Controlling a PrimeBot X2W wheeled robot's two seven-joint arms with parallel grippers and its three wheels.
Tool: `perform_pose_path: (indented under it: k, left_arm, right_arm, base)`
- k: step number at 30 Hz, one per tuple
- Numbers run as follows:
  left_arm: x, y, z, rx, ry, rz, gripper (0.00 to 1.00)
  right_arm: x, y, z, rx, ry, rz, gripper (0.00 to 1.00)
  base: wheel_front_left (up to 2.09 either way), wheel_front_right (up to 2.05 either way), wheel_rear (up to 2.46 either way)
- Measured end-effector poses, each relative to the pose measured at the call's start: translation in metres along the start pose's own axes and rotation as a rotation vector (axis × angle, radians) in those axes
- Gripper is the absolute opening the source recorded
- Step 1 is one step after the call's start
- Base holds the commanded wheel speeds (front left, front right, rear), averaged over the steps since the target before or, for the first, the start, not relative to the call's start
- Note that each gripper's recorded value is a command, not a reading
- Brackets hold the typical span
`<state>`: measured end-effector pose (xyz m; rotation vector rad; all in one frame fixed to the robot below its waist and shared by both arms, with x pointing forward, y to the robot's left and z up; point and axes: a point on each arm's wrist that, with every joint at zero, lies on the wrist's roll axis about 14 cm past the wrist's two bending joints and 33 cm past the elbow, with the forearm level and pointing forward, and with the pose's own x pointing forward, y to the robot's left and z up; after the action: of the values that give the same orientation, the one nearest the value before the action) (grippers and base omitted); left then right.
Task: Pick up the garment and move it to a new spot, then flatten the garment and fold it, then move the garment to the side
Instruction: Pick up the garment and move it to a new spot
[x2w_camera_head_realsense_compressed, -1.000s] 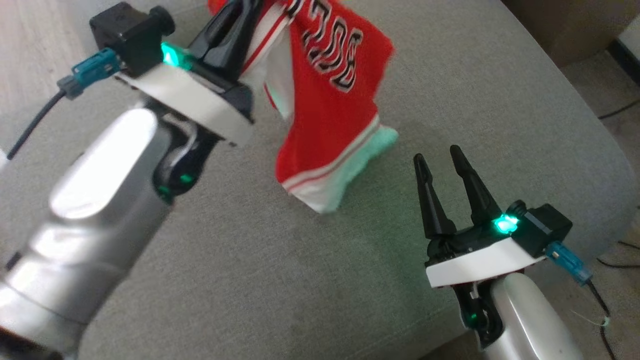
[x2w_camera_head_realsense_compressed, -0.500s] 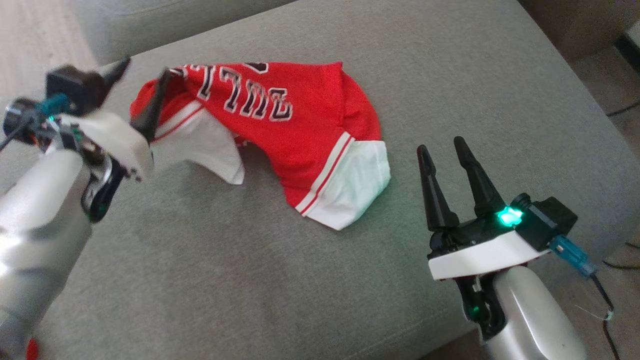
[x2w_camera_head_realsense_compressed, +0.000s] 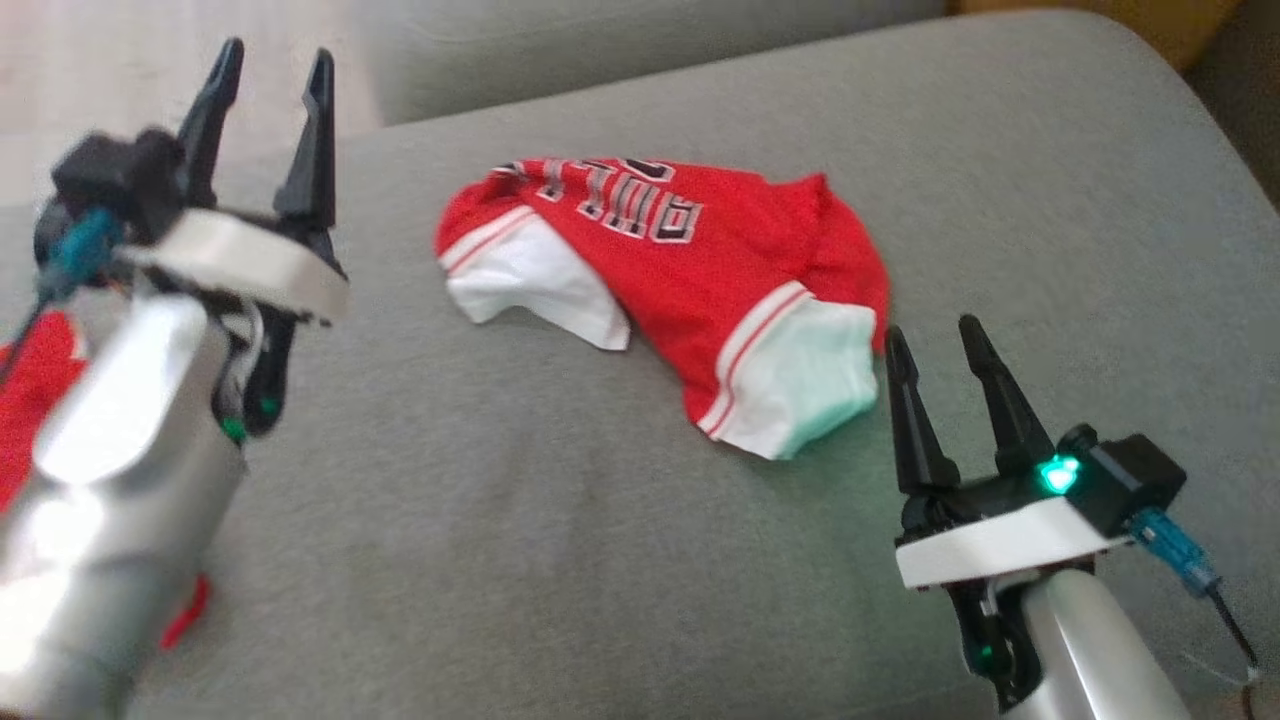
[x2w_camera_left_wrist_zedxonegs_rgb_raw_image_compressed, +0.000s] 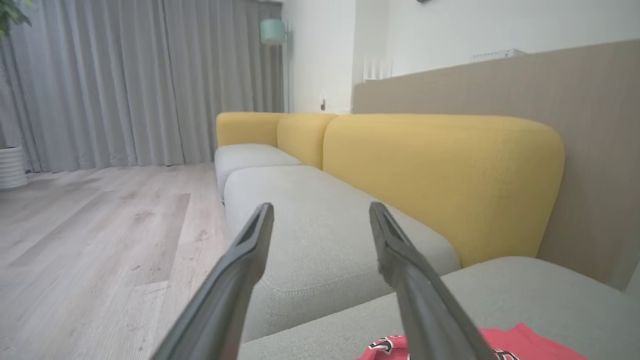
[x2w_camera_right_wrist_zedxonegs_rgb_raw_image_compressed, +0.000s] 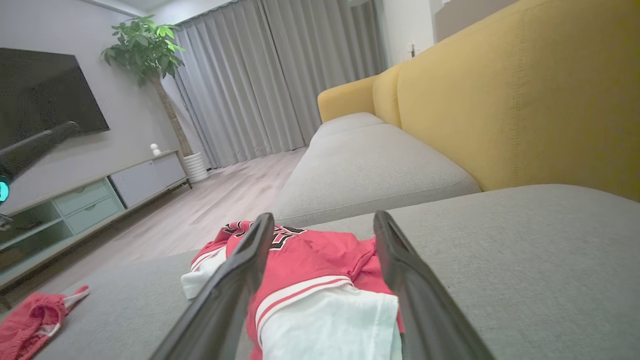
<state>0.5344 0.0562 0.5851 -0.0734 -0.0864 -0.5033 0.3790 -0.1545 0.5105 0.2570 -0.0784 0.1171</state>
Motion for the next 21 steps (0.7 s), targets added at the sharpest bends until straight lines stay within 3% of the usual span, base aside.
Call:
perform_pose_path:
  k: [4, 8, 13, 21]
  left_arm:
    - [-0.045, 0.009, 0.012, -0.006, -0.073, 0.089, 1.00]
    - [-0.112, -0.001, -0.014, 0.067, -0.045, 0.148, 1.00]
    - [-0.160, -0.017, -0.031, 0.051, -0.037, 0.239, 1.00]
    - [-0.184, -0.014, -0.046, 0.007, -0.019, 0.319, 1.00]
  right_arm:
    - [0.001, 0.011, -0.002, -0.011, 0.003, 0.035, 1.00]
    - [0.001, 0.029, -0.001, -0.032, -0.002, 0.090, 1.00]
    - [-0.005, 0.038, -0.003, -0.033, 0.004, 0.115, 1.00]
    - [-0.004, 0.037, -0.001, -0.033, -0.003, 0.113, 1.00]
  base:
    - [0.00, 0.00, 0.00]
    - [0.00, 0.00, 0.00]
    - [0.00, 0.00, 0.00]
    - [0.00, 0.00, 0.00]
